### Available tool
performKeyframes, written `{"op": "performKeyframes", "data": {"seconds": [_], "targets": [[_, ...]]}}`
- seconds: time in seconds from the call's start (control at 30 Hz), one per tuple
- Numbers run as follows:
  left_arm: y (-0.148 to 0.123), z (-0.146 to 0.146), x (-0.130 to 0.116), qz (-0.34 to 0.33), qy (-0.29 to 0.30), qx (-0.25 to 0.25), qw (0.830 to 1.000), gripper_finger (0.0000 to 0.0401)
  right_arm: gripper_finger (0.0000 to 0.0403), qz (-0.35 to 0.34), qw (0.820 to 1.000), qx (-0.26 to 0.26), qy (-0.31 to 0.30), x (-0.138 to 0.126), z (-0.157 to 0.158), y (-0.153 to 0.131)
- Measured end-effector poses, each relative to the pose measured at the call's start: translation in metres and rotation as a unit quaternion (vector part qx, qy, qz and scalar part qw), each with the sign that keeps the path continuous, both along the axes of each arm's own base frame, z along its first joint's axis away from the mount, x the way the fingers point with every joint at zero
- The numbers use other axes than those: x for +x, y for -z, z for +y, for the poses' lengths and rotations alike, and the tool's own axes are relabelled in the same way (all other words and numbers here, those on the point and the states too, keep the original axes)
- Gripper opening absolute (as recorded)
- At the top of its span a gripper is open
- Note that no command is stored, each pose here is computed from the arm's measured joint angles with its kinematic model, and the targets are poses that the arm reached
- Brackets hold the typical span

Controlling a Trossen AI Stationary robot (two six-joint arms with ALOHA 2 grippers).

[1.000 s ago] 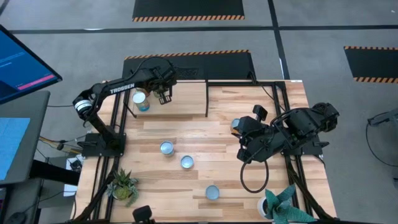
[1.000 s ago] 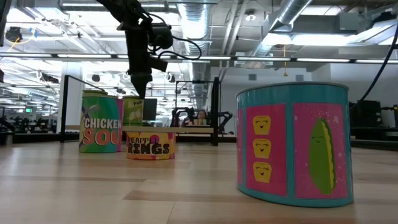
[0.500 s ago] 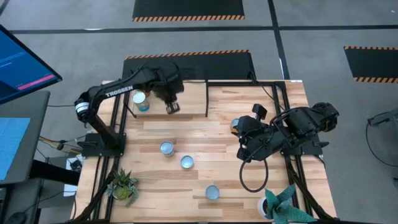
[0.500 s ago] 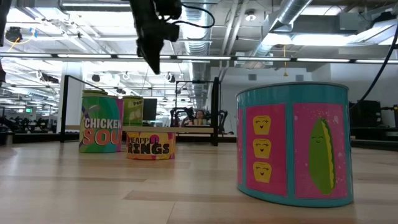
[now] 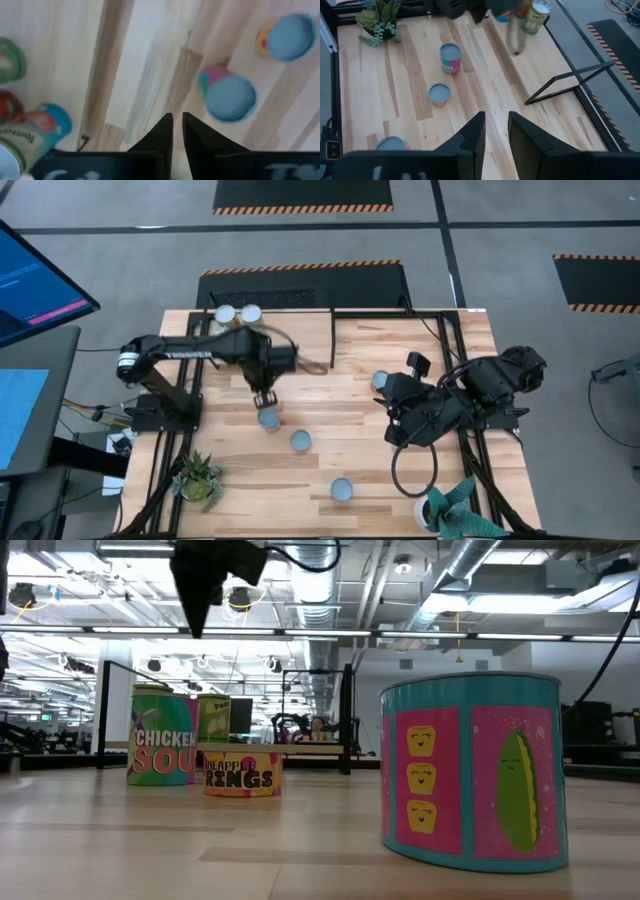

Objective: Pick and place cans onto a shelf
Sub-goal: Put the chicken soup can on the shelf aligned with the pears can

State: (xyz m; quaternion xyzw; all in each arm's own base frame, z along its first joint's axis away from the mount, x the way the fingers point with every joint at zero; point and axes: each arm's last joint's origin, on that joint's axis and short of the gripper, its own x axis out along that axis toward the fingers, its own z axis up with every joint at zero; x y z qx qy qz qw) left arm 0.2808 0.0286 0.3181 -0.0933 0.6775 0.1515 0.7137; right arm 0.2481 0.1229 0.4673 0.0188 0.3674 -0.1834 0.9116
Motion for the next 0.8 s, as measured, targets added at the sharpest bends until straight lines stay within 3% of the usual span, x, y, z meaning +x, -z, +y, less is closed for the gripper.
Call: {"op": "performKeyframes", "data": {"seconds": [0.23, 0.53, 0.8], "targets": [[0.023, -0.034, -0.005, 0.036, -0.037, 0.058, 0.997, 0.0086, 0.0106, 0.030, 0.999, -0.018, -0.001, 0.005, 0.003, 0.016], [0.057, -0.042, -0.003, 0.027, -0.098, 0.023, 0.995, 0.0155, 0.0106, 0.044, 0.999, -0.023, -0.004, 0.006, 0.008, 0.024], [0.077, -0.042, -0.007, 0.038, -0.109, 0.016, 0.993, 0.0169, 0.0106, 0.041, 0.999, -0.019, -0.012, 0.002, 0.015, 0.024]]}}
